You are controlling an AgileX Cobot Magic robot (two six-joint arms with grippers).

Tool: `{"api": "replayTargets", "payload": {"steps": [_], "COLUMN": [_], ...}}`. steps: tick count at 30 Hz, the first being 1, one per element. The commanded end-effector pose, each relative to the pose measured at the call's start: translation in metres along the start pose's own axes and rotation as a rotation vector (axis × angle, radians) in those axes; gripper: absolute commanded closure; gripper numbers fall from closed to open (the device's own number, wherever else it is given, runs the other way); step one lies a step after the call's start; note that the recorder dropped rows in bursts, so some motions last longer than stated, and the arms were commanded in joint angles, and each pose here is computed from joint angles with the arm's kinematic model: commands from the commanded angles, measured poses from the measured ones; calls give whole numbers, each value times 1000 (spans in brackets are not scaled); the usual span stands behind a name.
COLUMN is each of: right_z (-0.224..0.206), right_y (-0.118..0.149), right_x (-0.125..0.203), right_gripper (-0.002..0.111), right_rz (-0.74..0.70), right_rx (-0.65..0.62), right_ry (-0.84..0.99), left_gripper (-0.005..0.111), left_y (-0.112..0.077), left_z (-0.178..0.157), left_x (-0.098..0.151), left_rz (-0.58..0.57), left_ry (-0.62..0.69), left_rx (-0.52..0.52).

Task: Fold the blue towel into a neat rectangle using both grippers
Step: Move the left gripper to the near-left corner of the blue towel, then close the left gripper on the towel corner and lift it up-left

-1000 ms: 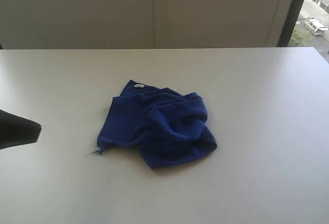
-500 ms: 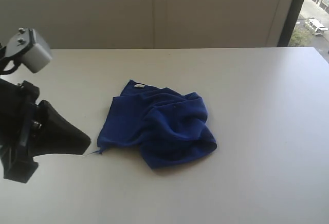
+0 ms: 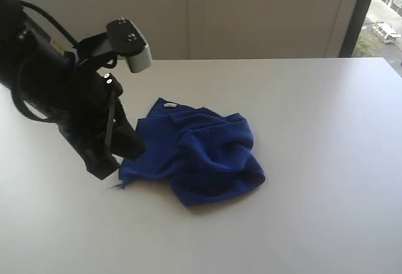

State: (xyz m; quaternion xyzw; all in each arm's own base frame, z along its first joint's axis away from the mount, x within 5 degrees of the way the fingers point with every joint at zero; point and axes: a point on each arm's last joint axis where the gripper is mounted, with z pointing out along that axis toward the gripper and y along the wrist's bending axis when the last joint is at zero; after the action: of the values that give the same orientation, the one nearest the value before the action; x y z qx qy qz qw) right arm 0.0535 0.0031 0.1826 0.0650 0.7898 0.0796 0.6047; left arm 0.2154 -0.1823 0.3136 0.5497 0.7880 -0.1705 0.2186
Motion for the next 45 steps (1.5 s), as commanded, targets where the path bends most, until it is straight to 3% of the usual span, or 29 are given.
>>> {"api": "replayTargets", "payload": {"steps": [1,5,10,17,20,24,29,45], "right_z": [0,0,0,0,0,0,0,0], "right_y": [0,0,0,0,0,0,0,0], "right_x": [0,0,0,0,0,0,0,0], "right_gripper": [108,108,108,108,108,108,108,108], "right_rz": [-10,-10,-10,-10,-10,-10,-10,-10], "right_rx": [-2,-2,-2,-2,-2,-2,-2,-2], "right_ry": [-3,-3,-3,-3,-3,-3,-3,-3], "left_gripper": [107,107,105,65,55,55,55,55], "left_y": [11,23,33,53,62,71,80,89], "left_z": [10,26,56,110,128,147,160,159], "left_x": [-2,1,0,17,29,39,40,33], "left_rz": [58,196,230,392,453,499,504,553], "left_ry": [77,130,135,270,368,440,431,388], "left_rx": [-49,-91,-59,3,0,-14,-80,-187]}}
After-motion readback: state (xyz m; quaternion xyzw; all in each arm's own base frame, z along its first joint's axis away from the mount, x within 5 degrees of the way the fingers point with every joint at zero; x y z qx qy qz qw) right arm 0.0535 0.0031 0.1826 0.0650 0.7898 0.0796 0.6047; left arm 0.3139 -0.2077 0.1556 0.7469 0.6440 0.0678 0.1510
